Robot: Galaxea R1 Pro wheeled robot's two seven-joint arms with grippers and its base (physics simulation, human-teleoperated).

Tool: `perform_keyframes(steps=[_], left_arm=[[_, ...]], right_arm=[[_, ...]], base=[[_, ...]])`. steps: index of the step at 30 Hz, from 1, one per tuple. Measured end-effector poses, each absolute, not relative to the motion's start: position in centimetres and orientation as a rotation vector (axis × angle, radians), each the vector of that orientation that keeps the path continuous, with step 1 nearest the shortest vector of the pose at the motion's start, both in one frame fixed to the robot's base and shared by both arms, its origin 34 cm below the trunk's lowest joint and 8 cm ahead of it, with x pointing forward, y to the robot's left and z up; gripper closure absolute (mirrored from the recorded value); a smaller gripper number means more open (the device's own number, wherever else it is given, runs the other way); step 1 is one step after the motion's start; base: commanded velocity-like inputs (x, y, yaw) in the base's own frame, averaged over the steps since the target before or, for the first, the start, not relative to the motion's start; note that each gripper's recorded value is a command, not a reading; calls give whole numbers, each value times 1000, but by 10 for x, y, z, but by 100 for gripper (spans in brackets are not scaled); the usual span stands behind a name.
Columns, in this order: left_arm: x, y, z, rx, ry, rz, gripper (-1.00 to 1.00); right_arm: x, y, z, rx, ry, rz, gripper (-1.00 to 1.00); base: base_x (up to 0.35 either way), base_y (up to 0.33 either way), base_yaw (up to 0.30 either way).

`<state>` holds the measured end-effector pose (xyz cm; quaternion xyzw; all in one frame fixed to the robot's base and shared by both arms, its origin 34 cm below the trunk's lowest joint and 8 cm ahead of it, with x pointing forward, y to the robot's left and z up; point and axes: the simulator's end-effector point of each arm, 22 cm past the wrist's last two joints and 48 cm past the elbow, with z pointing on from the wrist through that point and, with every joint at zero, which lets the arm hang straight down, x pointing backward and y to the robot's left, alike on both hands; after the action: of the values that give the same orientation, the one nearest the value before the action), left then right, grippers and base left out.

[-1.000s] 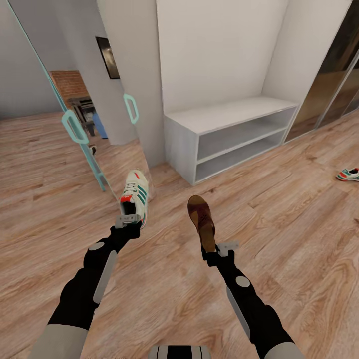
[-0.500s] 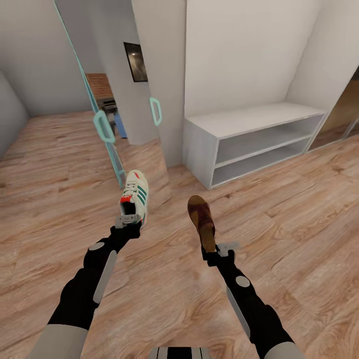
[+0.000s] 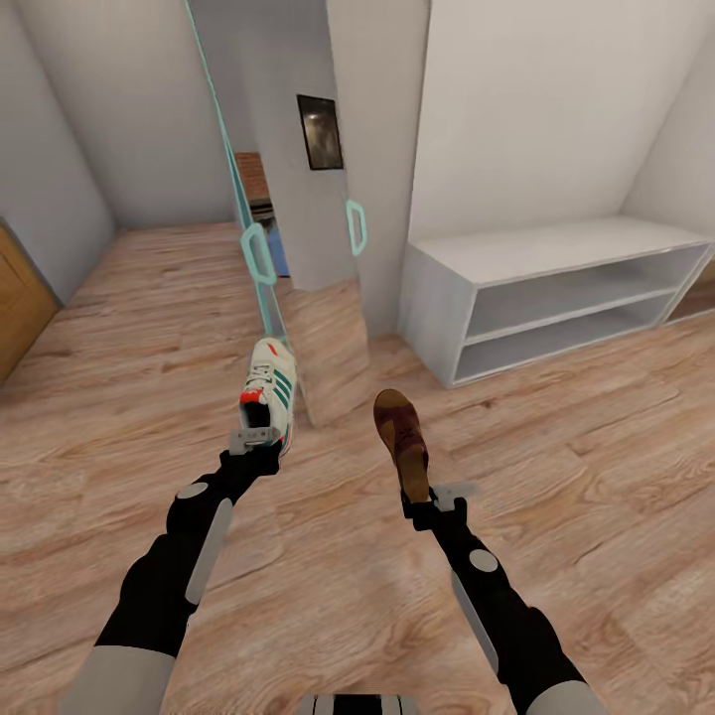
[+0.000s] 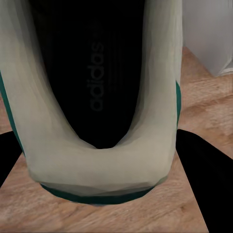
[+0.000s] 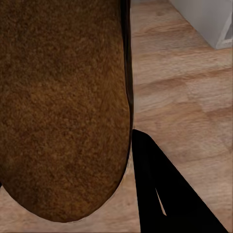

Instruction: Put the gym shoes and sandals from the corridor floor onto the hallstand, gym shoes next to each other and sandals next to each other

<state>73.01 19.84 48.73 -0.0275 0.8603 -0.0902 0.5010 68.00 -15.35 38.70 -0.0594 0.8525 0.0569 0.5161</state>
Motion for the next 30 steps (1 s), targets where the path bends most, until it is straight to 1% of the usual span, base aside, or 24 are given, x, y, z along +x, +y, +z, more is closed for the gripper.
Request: perform_keyframes(steps=[30], left_arm=[[731,199,508,-65,2049,-219,100]], right_arm=[[684,-154,407,-144,2014,133,100]], base=[[0,0,238]])
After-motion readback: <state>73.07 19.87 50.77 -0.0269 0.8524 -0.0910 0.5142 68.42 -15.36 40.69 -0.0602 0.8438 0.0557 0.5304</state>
